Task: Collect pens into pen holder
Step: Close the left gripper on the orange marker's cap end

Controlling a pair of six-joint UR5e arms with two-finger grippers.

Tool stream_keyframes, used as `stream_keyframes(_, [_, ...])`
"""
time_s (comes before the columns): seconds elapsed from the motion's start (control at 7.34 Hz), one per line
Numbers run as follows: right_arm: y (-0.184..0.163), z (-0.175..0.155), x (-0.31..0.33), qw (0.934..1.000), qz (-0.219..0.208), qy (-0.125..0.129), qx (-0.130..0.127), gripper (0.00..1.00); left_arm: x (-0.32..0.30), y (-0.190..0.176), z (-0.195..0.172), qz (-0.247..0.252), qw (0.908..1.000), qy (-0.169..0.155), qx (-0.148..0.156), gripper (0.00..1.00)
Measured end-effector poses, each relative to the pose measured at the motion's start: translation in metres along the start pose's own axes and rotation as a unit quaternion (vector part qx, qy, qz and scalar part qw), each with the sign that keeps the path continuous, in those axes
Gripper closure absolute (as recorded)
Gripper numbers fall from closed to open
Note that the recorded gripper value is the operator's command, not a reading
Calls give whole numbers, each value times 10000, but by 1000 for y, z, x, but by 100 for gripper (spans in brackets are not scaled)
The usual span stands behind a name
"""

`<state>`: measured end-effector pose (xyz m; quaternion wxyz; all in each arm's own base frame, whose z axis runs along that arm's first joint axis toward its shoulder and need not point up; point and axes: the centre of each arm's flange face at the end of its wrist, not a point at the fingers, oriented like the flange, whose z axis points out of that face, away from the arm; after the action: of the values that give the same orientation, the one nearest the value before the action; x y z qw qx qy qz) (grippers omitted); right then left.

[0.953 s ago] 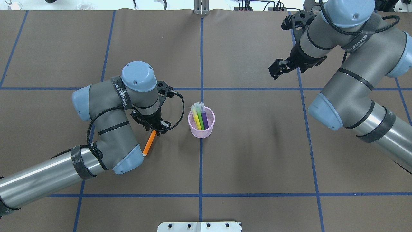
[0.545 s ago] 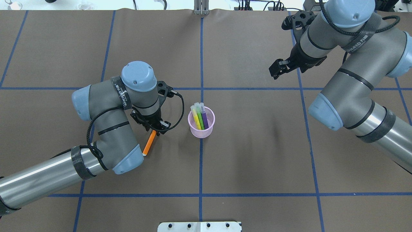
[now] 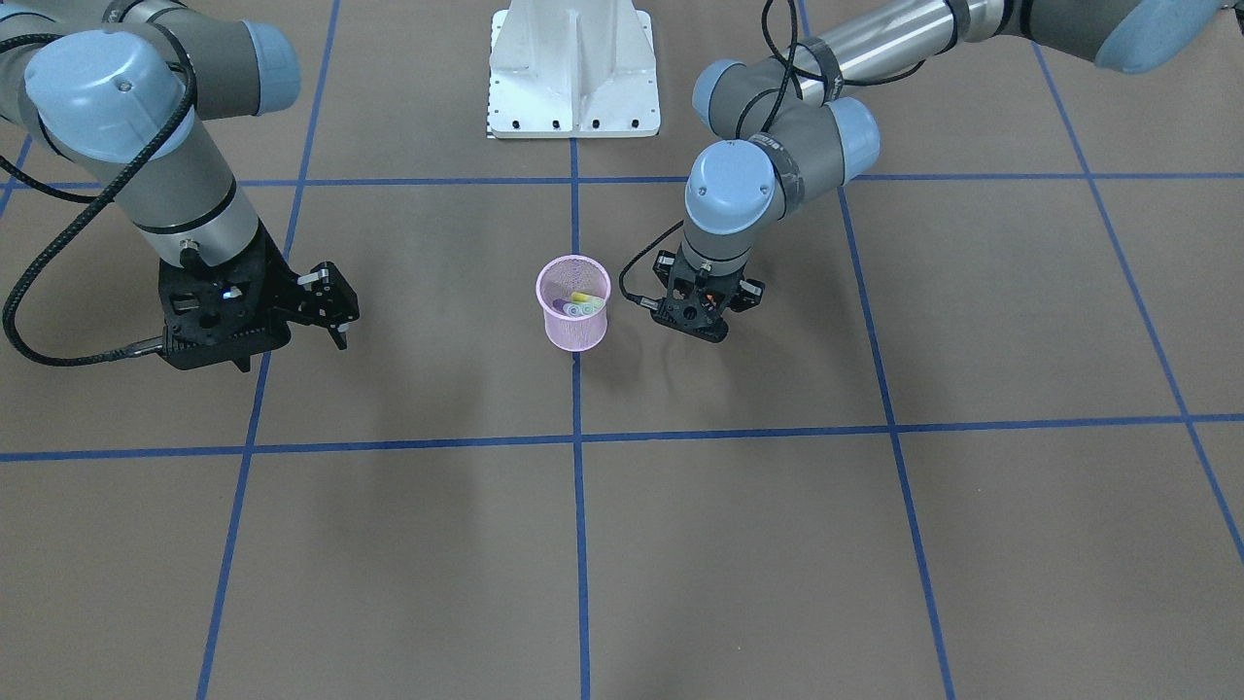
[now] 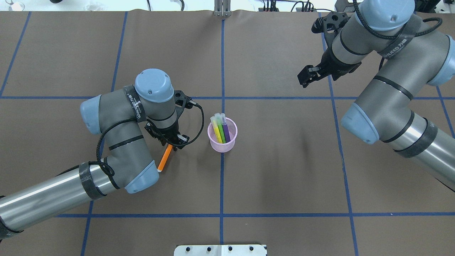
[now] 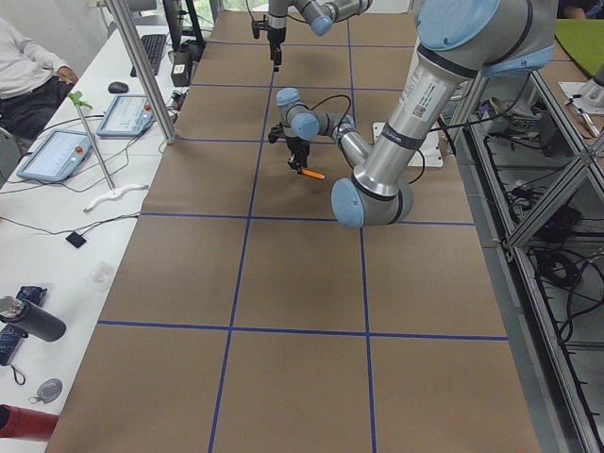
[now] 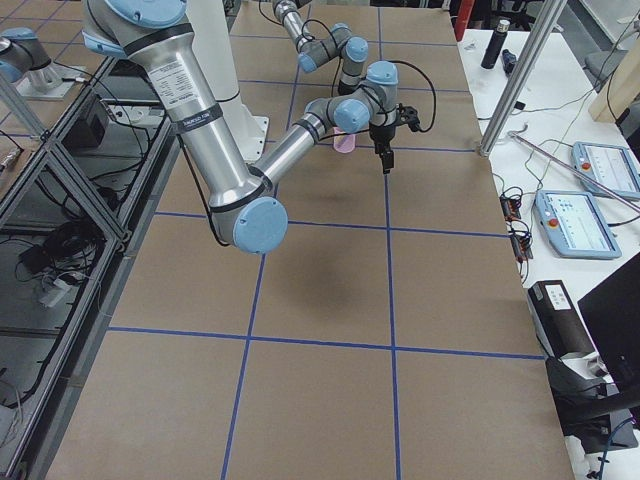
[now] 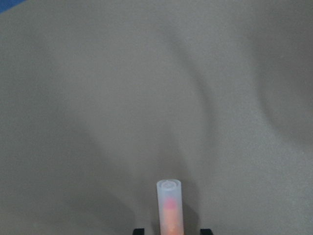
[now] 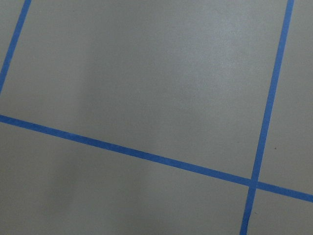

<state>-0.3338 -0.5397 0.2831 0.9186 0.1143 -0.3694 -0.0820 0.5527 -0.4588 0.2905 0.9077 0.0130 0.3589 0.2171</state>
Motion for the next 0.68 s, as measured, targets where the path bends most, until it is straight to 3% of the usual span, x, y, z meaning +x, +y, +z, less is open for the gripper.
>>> stream_keyframes(0.68, [0,0,0,10000,-1,4,1,0,-1,1,2,17,10000,-16,-12,62])
